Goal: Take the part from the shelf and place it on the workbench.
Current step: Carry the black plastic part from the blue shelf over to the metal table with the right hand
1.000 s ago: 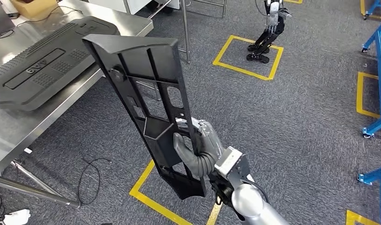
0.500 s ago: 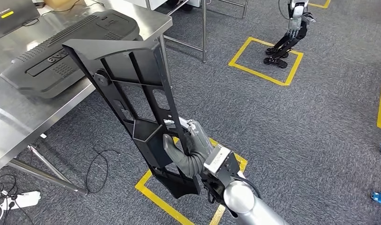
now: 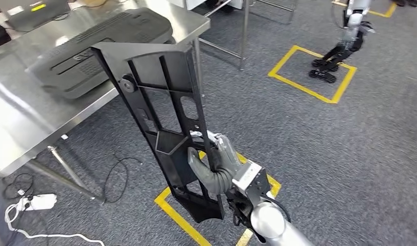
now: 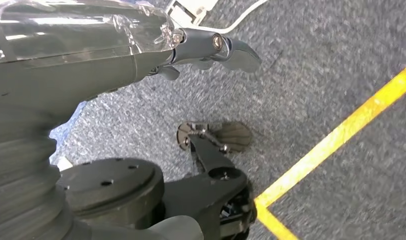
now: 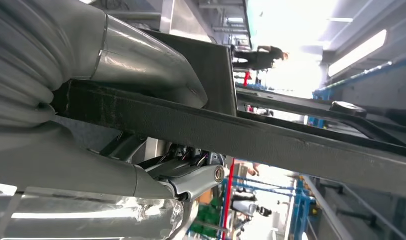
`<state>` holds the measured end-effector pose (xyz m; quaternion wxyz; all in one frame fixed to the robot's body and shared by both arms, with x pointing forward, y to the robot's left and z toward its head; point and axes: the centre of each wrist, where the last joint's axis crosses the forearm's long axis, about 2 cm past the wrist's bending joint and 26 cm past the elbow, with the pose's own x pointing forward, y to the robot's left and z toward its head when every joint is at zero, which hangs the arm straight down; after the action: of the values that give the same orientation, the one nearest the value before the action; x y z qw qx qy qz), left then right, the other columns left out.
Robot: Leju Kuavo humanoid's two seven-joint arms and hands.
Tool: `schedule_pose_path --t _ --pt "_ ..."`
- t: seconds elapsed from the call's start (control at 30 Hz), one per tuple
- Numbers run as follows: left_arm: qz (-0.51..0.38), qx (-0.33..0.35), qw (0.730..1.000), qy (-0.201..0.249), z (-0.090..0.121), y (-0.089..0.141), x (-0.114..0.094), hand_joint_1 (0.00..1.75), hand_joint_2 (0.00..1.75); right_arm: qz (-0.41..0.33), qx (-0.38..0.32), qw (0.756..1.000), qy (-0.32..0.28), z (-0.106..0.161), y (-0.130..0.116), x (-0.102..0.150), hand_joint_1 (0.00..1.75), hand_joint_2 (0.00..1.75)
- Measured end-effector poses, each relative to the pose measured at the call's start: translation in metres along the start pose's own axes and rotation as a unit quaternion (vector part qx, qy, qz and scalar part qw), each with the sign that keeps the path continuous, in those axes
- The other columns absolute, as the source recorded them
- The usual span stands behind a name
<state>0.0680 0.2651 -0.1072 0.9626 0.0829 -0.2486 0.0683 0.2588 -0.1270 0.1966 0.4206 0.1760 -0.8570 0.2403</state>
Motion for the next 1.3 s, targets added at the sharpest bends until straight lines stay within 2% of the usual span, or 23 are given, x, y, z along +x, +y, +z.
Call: schedule_pose_path --t 1.3 --pt "0.001 -0.01 1.0 0.011 0.0022 -0.0035 -0.0037 0.0 1.75 -0.006 0.0 1.0 -0.002 0.001 -0.0013 -0.0002 1.75 1.75"
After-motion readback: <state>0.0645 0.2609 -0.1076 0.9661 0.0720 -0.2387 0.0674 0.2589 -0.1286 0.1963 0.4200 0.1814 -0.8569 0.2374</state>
